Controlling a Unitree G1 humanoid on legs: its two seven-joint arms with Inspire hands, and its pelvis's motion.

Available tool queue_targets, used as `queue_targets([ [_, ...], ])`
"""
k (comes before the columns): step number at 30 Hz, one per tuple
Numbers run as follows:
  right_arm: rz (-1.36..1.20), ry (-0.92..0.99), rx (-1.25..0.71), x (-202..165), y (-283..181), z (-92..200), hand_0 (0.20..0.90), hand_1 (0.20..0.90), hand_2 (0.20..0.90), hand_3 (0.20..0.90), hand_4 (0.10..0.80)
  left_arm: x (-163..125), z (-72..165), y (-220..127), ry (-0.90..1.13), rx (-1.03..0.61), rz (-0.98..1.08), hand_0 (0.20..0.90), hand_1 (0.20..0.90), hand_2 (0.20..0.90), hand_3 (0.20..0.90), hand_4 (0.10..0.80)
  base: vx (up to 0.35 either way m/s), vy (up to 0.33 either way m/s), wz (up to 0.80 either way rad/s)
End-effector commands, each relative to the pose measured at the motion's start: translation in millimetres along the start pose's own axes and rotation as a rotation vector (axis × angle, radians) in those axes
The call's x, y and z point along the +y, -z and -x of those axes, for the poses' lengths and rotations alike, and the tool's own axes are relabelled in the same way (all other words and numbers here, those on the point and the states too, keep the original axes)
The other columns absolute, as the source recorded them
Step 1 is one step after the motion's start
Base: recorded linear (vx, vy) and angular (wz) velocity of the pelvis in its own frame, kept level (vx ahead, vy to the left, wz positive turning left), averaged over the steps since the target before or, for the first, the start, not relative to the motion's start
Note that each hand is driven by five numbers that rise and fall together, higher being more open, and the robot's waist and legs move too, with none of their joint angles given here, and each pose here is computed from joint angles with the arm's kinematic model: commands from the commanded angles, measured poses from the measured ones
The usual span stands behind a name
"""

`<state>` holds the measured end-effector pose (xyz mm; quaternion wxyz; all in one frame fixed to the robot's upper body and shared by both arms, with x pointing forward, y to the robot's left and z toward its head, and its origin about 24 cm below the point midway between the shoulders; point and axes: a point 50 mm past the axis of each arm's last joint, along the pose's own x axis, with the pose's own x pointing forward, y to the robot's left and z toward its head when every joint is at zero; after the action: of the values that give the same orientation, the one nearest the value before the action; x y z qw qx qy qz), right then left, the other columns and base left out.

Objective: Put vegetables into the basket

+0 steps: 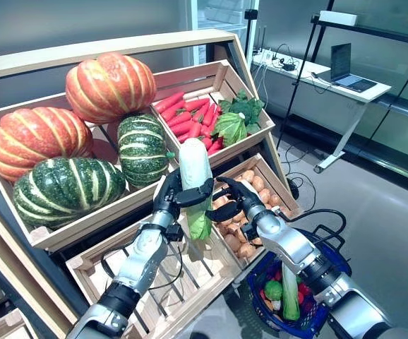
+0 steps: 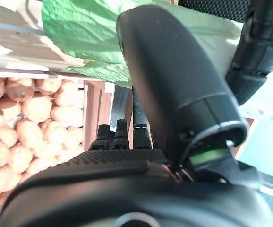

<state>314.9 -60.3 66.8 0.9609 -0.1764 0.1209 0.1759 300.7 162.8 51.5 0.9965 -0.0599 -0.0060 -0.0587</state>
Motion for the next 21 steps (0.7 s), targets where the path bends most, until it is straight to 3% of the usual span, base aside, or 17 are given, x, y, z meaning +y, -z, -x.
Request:
queue_targets([
  [1, 0.014, -0.093, -0.396, 36, -112, 1, 0.9, 0.9, 0.9, 0.9, 0.8, -90, -25, -82, 0.379, -0.355, 0.117, 0.3, 0.3, 0.3, 0.3, 0.4, 0.005, 0.0, 0.06],
  [9, -0.049, -0.039, -0.362, 31, -103, 1, 0.9, 0.9, 0.9, 0.9, 0.8, -86, -28, -75, 0.365, -0.34, 0.113, 0.3, 0.3, 0.3, 0.3, 0.4, 0.0, 0.0, 0.0],
  [21, -0.471, 0.164, -0.238, 35, -69, 10, 0.9, 0.9, 0.9, 0.9, 0.8, -81, -23, -76, 0.302, -0.363, 0.144, 0.3, 0.3, 0.3, 0.3, 0.4, 0.0, 0.0, 0.0],
])
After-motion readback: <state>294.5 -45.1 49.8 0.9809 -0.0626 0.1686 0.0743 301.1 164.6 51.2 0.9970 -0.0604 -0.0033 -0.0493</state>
